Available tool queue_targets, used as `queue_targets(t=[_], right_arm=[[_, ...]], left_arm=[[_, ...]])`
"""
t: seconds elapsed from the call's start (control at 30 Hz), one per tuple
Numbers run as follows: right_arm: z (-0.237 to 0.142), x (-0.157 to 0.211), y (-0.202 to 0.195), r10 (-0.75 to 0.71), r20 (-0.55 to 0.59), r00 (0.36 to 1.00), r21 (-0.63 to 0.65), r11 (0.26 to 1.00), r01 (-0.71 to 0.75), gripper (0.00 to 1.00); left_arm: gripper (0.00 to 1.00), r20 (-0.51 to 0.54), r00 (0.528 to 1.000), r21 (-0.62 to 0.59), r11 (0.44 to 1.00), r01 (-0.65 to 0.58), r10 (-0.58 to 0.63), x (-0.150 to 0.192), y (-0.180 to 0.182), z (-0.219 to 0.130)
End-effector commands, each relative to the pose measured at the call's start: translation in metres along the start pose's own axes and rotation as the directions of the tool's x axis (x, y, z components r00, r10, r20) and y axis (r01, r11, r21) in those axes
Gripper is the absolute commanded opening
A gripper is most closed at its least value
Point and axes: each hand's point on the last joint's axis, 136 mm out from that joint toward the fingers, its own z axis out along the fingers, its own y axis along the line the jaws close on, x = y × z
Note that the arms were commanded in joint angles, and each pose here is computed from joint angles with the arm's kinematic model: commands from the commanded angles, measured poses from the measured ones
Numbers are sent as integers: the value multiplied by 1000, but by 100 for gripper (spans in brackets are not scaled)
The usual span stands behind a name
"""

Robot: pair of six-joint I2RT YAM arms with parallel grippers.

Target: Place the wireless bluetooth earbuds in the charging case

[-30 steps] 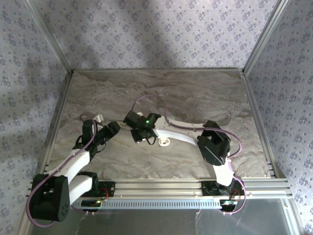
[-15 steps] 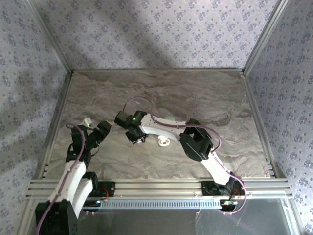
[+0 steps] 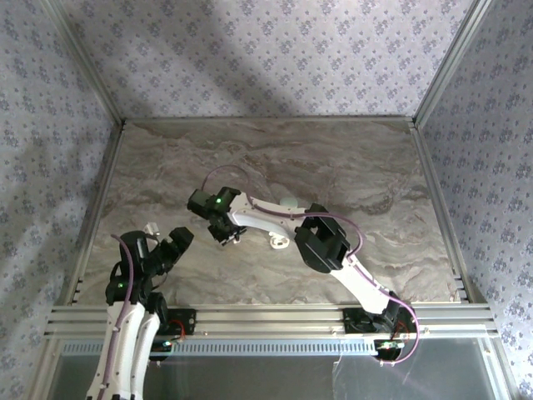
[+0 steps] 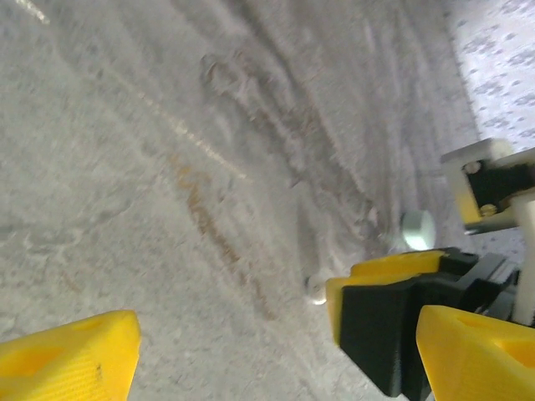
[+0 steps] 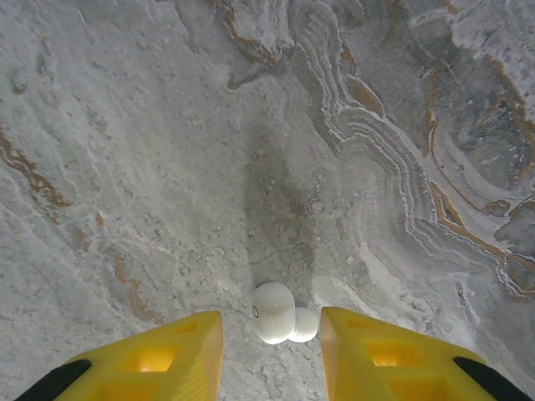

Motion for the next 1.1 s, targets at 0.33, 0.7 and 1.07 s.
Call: queue_targets(t=[0.33, 0.7, 1.07], right_arm=[[13, 7, 7, -50, -76, 996, 3, 999, 50, 34], [20, 8, 7, -43, -98, 994, -2, 999, 43, 31], [25, 13, 3, -39, -124, 991, 10, 999, 41, 31]], left_arm=[[87, -23, 1000, 0, 1000, 0, 0, 7, -2, -8], [88, -12, 1000, 5, 1000, -1, 1, 5, -4, -9], [87, -10, 1000, 15, 1000, 1, -1, 4, -6, -9]])
